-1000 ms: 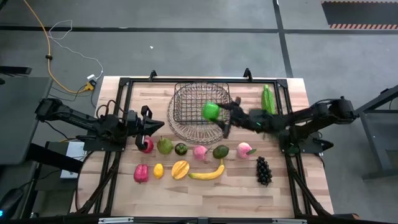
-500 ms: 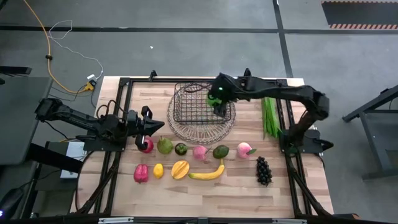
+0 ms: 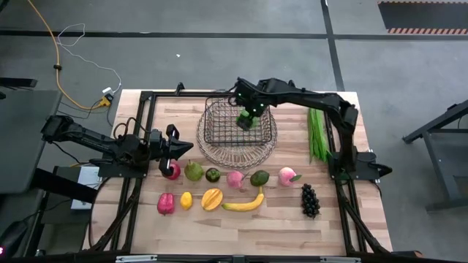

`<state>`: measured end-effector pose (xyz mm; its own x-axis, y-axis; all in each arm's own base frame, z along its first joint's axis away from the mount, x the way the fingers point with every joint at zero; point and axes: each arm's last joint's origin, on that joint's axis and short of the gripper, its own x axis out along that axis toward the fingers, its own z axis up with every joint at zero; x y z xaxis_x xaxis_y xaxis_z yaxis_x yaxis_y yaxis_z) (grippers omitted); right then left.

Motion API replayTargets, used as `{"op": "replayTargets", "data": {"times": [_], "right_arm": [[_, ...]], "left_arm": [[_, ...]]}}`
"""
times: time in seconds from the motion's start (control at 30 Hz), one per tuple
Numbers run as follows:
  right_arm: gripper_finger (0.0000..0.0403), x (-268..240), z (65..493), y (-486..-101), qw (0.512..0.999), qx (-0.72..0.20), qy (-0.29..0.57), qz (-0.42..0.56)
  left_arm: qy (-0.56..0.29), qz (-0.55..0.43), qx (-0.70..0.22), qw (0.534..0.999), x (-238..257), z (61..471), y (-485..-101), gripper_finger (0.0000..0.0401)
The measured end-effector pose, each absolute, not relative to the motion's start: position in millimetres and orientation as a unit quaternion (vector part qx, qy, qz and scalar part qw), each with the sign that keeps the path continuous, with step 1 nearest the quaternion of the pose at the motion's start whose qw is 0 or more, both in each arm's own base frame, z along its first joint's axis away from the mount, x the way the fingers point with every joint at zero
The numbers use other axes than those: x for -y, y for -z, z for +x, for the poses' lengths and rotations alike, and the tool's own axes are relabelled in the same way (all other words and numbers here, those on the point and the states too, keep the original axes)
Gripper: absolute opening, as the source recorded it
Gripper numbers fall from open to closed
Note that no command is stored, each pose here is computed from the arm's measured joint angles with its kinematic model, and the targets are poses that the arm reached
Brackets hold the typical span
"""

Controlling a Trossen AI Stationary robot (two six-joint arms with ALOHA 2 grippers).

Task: Build produce basket
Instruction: Put the green apple into the black wire basket

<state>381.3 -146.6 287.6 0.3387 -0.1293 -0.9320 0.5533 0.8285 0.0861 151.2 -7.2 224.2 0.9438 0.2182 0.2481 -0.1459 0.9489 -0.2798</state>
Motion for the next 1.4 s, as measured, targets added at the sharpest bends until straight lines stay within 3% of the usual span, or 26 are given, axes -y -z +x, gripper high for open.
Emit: {"op": "replayTargets", "data": {"times": [0.33, 0.53, 0.9, 1.4], "right_arm": [[0.0301, 160.8, 396.2, -245.2, 0.720, -0.520, 0.335, 0.314], [0.0301, 165.0, 403.3, -225.4, 0.706, -0.525, 0.359, 0.311], [0.0302, 170.9, 404.9, -224.1, 0.700, -0.484, 0.441, 0.285], [0.0338, 170.6, 405.0, -224.0, 0.705, -0.492, 0.431, 0.276]], "left_arm": [[-0.091, -0.130, 0.139, 0.977, 7.4, 151.2, -224.2, 0.0000], [-0.089, -0.130, 0.139, 0.978, 7.5, 151.2, -224.2, 0.0000], [-0.089, -0.131, 0.139, 0.977, 7.5, 151.2, -224.2, 0.0000], [-0.089, -0.130, 0.139, 0.978, 7.5, 151.2, -224.2, 0.0000]]}}
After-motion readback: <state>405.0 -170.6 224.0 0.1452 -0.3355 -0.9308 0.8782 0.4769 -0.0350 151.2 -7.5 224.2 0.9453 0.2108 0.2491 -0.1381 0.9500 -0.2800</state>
